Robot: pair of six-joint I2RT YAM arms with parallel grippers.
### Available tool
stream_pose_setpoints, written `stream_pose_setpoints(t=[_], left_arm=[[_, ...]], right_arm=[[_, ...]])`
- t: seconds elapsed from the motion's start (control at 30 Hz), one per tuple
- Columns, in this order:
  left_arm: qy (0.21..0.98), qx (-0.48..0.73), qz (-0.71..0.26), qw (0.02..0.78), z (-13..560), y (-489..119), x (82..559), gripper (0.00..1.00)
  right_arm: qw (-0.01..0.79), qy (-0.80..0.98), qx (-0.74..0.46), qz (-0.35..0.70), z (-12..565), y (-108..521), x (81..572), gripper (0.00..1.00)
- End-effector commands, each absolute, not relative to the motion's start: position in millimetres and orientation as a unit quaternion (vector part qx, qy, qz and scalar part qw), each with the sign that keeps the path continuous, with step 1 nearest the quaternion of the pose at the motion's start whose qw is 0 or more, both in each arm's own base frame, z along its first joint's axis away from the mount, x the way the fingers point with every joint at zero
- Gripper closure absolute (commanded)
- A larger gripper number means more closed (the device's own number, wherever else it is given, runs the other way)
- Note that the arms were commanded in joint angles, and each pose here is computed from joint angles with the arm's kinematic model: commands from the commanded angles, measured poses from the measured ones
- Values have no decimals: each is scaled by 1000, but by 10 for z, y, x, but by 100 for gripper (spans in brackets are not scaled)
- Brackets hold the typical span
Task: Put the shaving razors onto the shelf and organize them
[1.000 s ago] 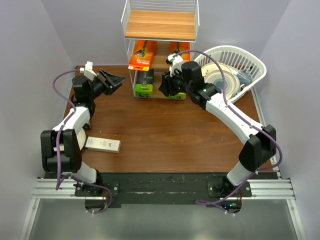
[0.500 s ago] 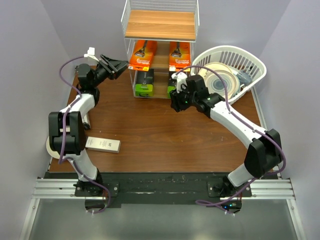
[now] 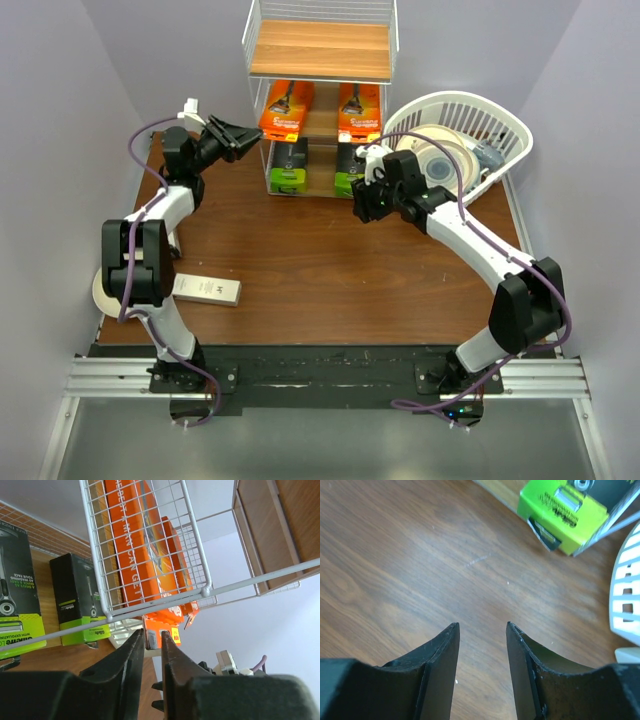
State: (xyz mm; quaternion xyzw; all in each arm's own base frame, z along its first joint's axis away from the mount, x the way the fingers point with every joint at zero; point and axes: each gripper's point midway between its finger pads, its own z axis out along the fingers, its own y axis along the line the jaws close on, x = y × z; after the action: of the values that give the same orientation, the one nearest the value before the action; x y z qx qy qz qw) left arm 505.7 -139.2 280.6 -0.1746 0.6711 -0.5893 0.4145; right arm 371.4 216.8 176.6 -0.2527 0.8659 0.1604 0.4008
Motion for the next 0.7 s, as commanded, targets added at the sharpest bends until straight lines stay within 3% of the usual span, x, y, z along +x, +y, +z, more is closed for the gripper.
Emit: stream_pose_setpoints(t=[0.0,0.07,0.1,0.67], left_arm=[[661,-151,-604,418,3019,-1552,5037,83],[660,-154,-605,417,3019,-1575,5025,98],[658,-157,-604,421,3028,-1590,5021,100],[636,-196,-580,470,3113,-1324,4922,100]], right_arm=[[419,857,-247,170,1884,2131,3732,55],[419,858,-244,170,1878,2115,3737,55],[418,859,-243,170,1876,2105,3740,55],[414,859,-242,178,1855,2137,3773,55]])
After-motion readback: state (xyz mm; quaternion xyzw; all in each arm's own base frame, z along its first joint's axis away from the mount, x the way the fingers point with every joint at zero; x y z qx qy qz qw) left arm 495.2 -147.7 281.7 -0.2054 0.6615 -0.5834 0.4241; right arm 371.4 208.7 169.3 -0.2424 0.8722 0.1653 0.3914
